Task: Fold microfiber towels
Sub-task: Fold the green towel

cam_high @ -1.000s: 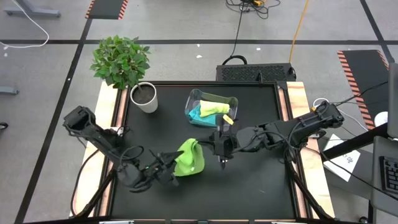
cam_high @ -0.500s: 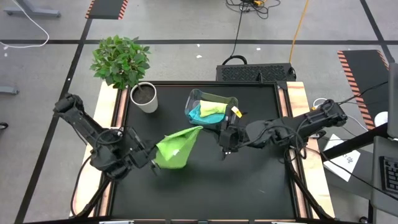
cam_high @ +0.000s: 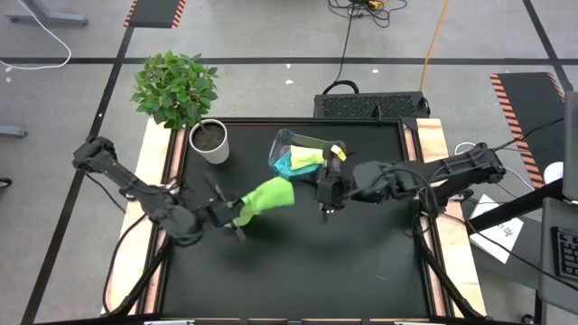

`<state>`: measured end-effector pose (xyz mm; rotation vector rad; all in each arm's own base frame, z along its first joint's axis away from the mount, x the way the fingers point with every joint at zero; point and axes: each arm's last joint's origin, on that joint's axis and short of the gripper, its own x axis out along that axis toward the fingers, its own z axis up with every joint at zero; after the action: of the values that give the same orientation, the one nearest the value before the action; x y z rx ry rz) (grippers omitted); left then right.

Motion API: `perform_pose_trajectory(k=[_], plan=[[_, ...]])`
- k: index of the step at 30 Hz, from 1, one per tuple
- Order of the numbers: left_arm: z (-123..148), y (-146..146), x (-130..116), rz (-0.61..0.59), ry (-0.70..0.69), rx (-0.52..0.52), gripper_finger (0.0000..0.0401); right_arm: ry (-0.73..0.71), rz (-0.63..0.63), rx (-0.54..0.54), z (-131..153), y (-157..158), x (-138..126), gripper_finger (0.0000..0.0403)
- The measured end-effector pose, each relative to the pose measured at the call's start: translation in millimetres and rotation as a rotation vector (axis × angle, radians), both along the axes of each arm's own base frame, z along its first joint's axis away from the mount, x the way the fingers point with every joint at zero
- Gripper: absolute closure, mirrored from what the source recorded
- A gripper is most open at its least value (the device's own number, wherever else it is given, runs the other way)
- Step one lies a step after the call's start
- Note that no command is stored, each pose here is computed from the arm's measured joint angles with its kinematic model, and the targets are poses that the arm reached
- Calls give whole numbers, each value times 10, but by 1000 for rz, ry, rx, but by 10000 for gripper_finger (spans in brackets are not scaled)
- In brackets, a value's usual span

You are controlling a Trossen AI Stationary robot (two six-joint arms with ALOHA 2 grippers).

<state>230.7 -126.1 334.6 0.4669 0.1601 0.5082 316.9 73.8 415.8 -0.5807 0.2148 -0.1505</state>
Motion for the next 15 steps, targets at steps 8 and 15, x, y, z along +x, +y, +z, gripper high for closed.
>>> perform_pose_trajectory(k=[8, 15], plan=[[-184, 68, 96, -16, 59, -75, 400, 120, 33, 12, -409, 76, 3, 402], [81, 125, 32, -51, -52, -46, 400, 217, 52, -76, -668, 100, -22, 403]])
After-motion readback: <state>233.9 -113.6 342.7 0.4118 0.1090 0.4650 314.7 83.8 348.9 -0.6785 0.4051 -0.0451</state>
